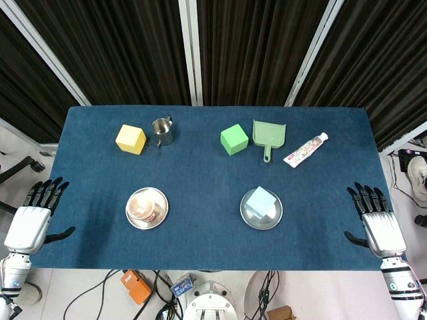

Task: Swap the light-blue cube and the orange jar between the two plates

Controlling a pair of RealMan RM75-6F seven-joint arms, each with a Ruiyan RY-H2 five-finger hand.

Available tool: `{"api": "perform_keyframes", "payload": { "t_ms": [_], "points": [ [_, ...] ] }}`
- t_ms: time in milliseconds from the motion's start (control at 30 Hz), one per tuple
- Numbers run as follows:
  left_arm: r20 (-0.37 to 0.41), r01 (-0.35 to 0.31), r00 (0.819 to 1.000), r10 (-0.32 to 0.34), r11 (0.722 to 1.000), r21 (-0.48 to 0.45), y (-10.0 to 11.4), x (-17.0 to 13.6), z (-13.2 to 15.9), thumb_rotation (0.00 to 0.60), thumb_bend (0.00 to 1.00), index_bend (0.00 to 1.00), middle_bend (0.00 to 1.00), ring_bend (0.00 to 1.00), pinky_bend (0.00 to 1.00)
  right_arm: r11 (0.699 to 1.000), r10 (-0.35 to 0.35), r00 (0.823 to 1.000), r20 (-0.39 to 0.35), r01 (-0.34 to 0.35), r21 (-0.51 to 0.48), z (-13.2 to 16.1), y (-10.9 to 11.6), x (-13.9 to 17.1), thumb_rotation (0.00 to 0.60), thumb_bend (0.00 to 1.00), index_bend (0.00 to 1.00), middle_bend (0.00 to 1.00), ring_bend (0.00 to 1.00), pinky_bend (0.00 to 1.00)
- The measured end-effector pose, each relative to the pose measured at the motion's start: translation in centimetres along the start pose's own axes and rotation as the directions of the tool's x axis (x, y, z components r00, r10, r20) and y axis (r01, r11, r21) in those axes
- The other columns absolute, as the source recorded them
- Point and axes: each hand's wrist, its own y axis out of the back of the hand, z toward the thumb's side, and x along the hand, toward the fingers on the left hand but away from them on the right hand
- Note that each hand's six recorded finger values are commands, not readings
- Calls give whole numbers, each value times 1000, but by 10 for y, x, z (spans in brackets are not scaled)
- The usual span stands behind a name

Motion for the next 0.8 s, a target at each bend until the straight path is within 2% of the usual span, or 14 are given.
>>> {"api": "perform_keyframes", "payload": {
  "t_ms": [200, 400, 500, 600, 667, 767, 800],
  "points": [
    [0, 7, 1000, -7, 1000, -6, 0, 0, 0, 600, 80, 0, 0, 0, 6, 1000, 6, 1000, -19, -6, 9, 6, -3, -4, 600, 272, 0, 0, 0, 0],
    [-4, 2, 1000, -2, 1000, -5, 1, 1, -1, 600, 81, 0, 0, 0, 6, 997, 56, 990, -132, -50, 52, 34, -11, -29, 600, 271, 0, 0, 0, 0],
    [-6, 5, 1000, -5, 1000, 0, 0, 2, -1, 600, 81, 0, 0, 0, 6, 992, 96, 972, -215, -75, 103, 59, -16, -52, 600, 272, 0, 0, 0, 0],
    [-9, 2, 1000, -1, 1000, 6, 0, 2, -1, 600, 81, 0, 0, 0, 6, 983, 143, 942, -303, -99, 155, 92, -23, -77, 600, 272, 0, 0, 0, 0],
    [-12, -1, 1000, 1, 1000, 6, 0, 2, -1, 600, 81, 0, 0, 0, 6, 975, 172, 916, -362, -107, 193, 118, -28, -94, 600, 271, 0, 0, 0, 0],
    [-17, -3, 1000, 3, 1000, 2, 1, 1, -3, 600, 80, 0, 0, 0, 6, 965, 213, 879, -426, -122, 230, 156, -38, -114, 600, 272, 0, 0, 0, 0],
    [-18, -4, 1000, 4, 1000, 1, 1, 1, -3, 600, 80, 0, 0, 0, 6, 964, 219, 875, -433, -126, 233, 162, -40, -117, 600, 271, 0, 0, 0, 0]
  ]
}}
